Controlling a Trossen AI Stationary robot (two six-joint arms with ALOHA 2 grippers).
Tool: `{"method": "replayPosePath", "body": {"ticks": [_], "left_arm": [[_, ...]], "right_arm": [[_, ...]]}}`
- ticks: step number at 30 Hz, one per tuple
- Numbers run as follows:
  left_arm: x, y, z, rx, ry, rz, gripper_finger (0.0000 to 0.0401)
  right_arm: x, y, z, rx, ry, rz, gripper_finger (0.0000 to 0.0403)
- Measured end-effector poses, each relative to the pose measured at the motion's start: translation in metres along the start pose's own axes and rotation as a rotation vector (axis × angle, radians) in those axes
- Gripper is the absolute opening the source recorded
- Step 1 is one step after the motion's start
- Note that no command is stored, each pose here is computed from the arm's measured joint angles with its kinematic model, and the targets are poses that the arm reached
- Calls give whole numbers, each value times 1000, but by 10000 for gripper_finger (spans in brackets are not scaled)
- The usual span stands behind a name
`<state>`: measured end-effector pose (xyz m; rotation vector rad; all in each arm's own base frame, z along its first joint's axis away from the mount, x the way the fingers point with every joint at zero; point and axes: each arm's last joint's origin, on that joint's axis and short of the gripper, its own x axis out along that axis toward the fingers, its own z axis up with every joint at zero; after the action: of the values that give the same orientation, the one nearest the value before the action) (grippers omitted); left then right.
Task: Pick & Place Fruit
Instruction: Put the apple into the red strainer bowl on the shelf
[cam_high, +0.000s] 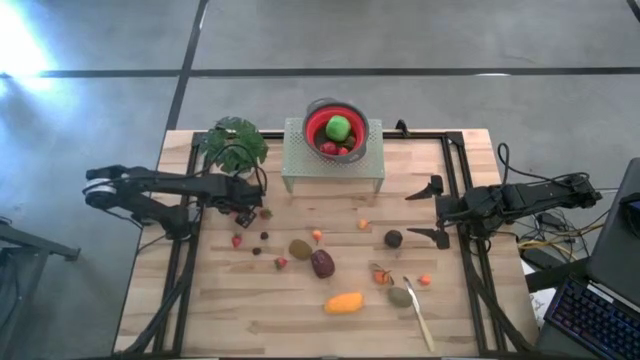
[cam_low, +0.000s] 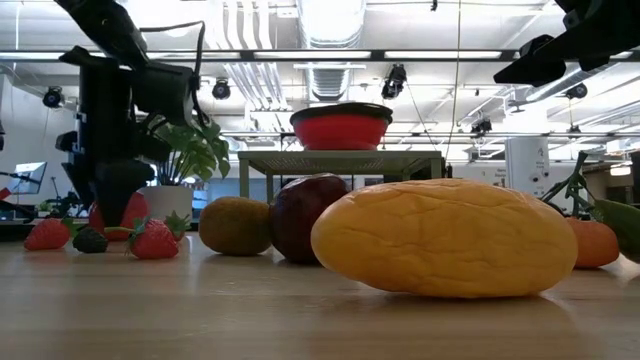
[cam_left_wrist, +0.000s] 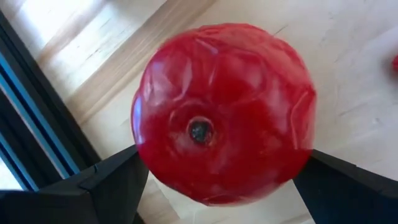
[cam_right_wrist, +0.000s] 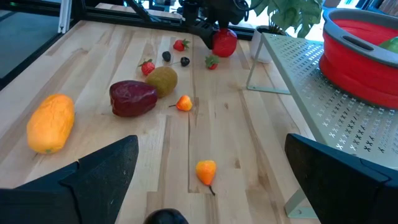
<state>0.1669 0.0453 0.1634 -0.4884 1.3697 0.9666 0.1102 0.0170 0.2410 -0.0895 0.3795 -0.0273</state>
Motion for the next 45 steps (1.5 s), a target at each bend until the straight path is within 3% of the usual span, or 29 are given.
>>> {"method": "replayPosePath", "body": {"ticks": [16,25,36,45], "left_arm": [[-1,-3,-4,108,111,-111,372],[-8,6,-11,133,220,-40,397],[-18,4,-5,137,225,-79,399],[-47,7,4,163,264,-89,399]], "right_arm": [[0,0,0,0,0,1,400],[0,0,0,0,0,0,400],[0,0,0,0,0,1,400],[0,0,0,0,0,1,400]]}}
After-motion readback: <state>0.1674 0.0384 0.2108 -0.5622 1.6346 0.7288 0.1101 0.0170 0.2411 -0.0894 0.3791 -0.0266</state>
